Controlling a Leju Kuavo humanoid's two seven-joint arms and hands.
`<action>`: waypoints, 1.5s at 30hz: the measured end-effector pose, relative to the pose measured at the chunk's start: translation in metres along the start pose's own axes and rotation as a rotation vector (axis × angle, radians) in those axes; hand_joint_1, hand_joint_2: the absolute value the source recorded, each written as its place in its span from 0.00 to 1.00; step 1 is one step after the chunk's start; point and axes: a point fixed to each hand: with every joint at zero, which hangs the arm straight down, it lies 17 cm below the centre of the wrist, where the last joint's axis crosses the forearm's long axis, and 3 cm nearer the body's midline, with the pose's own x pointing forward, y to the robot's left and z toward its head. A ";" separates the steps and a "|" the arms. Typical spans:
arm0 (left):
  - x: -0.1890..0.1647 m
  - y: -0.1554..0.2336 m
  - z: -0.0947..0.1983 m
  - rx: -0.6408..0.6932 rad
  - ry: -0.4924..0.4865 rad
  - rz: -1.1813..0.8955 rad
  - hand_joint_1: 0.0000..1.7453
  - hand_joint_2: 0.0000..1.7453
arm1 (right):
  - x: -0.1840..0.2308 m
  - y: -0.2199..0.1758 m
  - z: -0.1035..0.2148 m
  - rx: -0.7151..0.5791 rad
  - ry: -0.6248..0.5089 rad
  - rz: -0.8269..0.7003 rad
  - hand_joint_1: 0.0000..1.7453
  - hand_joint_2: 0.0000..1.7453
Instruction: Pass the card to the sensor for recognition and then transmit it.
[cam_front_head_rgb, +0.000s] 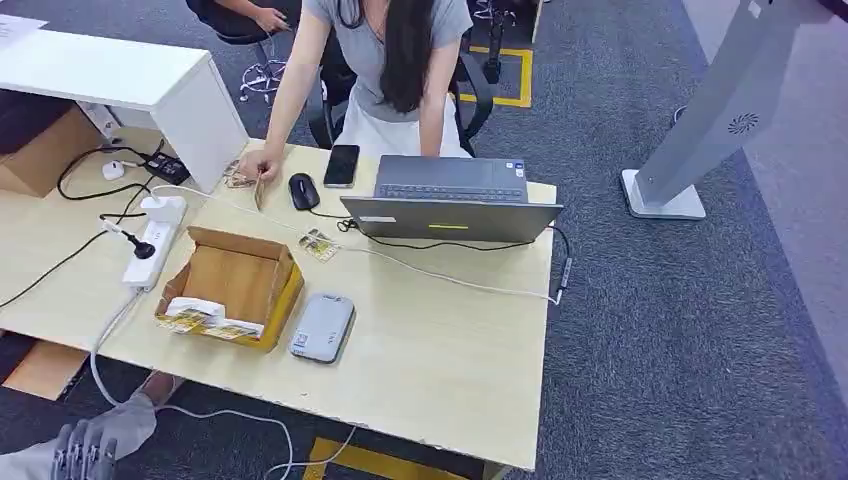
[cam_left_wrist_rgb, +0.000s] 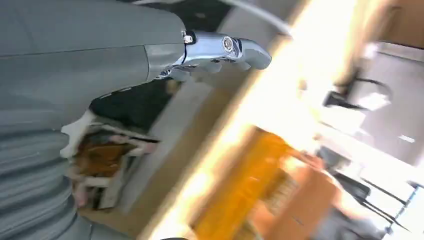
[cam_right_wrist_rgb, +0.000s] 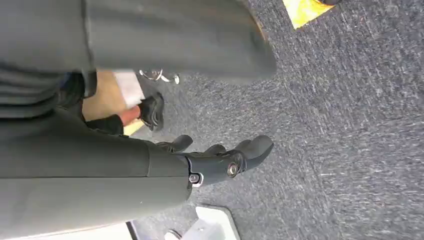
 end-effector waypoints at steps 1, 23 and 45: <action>0.008 -0.002 -0.002 -0.011 -0.026 -0.002 0.00 1.00 | 0.001 0.000 0.001 -0.001 -0.005 0.005 0.00 1.00; 0.111 -0.123 -0.104 -0.272 -0.305 -0.354 0.00 1.00 | 0.026 -0.018 -0.006 -0.018 -0.112 0.149 0.00 1.00; 0.122 -0.276 -0.187 -0.439 -0.345 -0.935 0.00 1.00 | 0.033 -0.032 -0.020 -0.045 -0.126 0.246 0.00 1.00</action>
